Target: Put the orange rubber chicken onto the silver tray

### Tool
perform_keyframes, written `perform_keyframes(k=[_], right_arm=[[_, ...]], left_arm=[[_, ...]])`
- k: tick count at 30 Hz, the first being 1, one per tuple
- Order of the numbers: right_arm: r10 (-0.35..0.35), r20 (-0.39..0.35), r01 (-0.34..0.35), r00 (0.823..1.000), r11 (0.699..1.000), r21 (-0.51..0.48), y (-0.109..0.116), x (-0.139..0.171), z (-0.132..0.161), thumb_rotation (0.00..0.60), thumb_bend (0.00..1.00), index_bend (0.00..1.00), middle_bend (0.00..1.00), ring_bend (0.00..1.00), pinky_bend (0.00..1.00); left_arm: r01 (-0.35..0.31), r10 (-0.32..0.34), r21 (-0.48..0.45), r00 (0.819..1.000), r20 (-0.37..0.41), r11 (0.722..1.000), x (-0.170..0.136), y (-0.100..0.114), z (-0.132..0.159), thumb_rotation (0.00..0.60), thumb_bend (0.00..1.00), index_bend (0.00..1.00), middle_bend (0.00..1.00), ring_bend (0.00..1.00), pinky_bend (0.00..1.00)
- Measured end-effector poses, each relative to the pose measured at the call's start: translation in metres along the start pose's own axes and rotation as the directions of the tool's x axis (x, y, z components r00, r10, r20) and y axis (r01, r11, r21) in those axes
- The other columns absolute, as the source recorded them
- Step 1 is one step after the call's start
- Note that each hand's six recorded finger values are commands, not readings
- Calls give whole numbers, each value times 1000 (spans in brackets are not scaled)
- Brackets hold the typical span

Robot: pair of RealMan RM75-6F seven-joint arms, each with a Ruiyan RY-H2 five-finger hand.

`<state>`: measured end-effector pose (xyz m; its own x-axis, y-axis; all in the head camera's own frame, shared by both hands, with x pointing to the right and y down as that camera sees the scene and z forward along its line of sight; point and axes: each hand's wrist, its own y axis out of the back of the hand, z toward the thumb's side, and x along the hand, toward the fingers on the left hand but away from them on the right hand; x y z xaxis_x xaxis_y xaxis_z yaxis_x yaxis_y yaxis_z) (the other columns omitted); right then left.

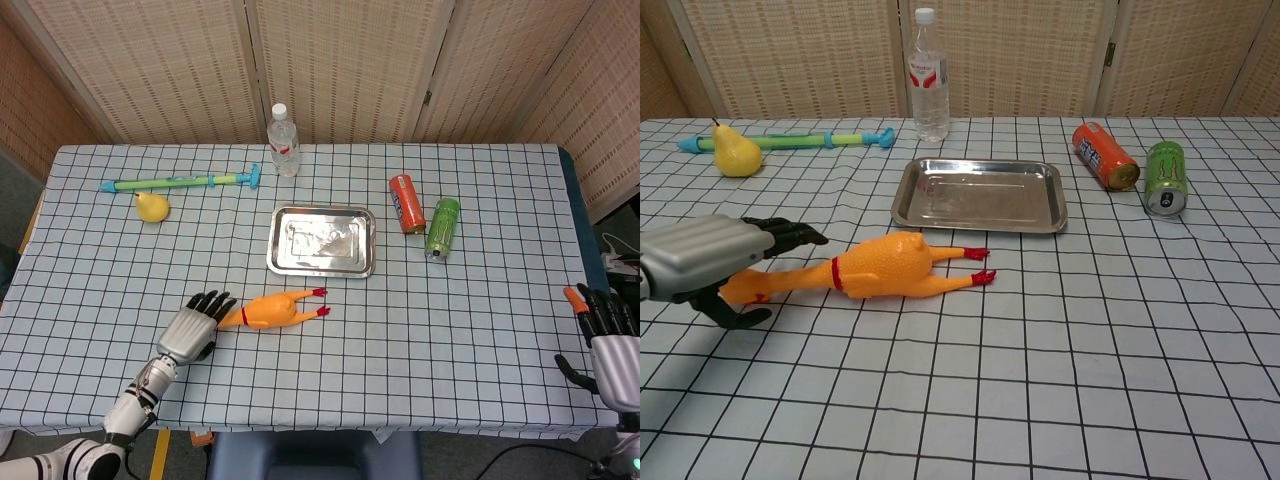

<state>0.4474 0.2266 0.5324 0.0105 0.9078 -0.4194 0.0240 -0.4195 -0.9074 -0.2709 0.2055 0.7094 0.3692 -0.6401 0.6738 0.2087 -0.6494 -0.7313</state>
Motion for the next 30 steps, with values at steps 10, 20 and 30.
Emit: perform_keyframes(k=[10,20,30], right_arm=[[3,17,-3,1000,1000,-1,0,-2,-4,600,201,0,0,0,0],[5,31,-5,999,1000,-1,0,-4,-7,600,201,0,0,0,0],[6,20,-6,1000,1000,-8,0,-3,-4,600,201,0,0,0,0]], left_arm=[[-22,22,-49,1000,3,999,25,-5,5,600,366,240,2,0,158],[-102,102,-82,995,0,991,37,-2,3,600,474,631,151,75,208],[-210,210,-133,978,-9,969,28,11,3,600,787,838,395,231,289]])
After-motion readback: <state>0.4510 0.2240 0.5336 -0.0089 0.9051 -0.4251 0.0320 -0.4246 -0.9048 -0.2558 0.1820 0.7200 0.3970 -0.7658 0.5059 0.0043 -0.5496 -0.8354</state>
